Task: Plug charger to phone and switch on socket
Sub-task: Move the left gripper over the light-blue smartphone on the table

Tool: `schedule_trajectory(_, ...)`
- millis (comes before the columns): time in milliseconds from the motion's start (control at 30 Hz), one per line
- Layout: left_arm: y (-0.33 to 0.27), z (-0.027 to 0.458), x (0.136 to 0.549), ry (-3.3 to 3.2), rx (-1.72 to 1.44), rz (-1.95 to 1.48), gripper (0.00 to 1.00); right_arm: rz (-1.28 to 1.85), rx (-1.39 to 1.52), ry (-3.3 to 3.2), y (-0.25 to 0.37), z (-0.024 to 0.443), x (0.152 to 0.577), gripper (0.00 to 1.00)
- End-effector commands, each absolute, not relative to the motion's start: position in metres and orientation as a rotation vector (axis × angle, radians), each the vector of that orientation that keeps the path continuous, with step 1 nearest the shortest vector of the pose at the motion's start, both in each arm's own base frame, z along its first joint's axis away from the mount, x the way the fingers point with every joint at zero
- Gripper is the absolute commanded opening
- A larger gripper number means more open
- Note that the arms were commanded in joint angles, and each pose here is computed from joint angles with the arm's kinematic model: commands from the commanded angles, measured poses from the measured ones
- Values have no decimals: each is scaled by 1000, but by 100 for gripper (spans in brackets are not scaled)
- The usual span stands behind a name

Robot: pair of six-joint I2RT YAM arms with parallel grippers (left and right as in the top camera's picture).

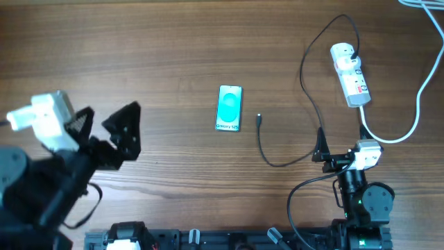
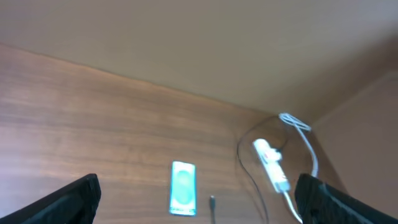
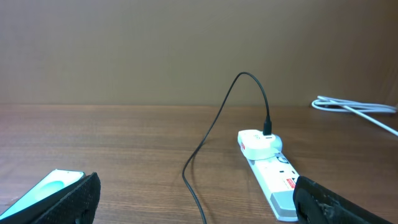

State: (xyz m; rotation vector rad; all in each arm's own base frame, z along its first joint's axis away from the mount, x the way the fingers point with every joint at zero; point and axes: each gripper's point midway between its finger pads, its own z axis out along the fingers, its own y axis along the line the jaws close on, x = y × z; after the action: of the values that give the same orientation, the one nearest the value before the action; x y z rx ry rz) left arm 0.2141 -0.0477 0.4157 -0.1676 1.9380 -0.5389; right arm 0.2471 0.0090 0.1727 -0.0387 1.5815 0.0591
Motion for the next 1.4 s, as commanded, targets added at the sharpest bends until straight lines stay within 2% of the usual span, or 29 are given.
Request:
schedule_trajectory(0,-81,414,230,2008,-66,-771,100,46,-45,1574,9,174,247,100)
schedule_trajectory(133,-122,359,278,2288,-9,-853,100,46,-45,1574,9,174,247,100)
schedule_trajectory(300,-167,248,338,2726,-64,-295,100,46,-45,1574,9,174,247,100)
schedule_trajectory(467,-209,162,371,2847,30,-166,100,46,-45,1574,9,174,247,100)
schedule_trajectory(733,-223,109,388,2900,40,-129,100,46,-45,1574,9,174,247,100)
schedule_trajectory(833,-225,92,390,2930,-99,-123,100,46,-45,1574,9,174,247,100)
schedule_trajectory(1167,-246,38,380,3004,1,-41,100,46,-45,1574,9,174,247,100)
schedule_trajectory(1367,-245,28,385,3001,61,-23,100,46,-45,1574,9,174,247,100)
